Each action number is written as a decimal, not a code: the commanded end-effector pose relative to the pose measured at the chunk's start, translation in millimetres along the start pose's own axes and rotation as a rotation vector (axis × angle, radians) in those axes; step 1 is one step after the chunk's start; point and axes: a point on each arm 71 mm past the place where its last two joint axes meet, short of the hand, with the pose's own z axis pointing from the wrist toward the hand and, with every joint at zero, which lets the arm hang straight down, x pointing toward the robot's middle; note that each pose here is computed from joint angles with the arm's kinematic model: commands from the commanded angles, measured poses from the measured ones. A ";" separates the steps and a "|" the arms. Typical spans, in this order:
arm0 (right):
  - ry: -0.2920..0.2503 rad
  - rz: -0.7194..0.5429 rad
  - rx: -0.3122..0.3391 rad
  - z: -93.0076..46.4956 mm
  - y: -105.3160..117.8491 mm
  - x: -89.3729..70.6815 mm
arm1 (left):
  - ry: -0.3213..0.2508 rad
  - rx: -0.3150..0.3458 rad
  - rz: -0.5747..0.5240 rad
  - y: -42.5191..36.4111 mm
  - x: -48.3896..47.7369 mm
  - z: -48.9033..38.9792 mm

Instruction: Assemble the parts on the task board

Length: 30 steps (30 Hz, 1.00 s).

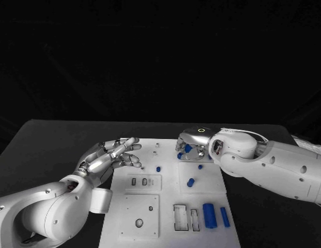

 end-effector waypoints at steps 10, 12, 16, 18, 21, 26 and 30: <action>0.053 -0.025 -0.009 1.9 3.7 4.8 | 0.002 -0.004 -0.001 -1.5 0.8 0.3; 0.049 -0.029 -0.011 1.9 3.8 4.6 | 0.001 -0.005 -0.001 -1.5 0.5 0.4; 0.036 -0.041 -0.012 1.7 3.7 3.9 | -0.001 -0.006 0.000 -1.5 0.0 0.5; 0.029 -0.046 -0.010 1.5 3.6 3.5 | -0.002 -0.007 0.000 -1.5 -0.3 0.6; 0.017 -0.052 -0.007 1.1 3.3 2.6 | -0.002 -0.008 0.000 -1.4 -0.7 0.8; -0.004 -0.059 -0.009 0.7 4.3 0.9 | -0.002 -0.009 0.000 -1.4 -1.0 0.7; -0.066 -0.055 -0.023 -0.1 7.7 -3.9 | -0.002 -0.010 0.000 -1.3 -1.2 0.8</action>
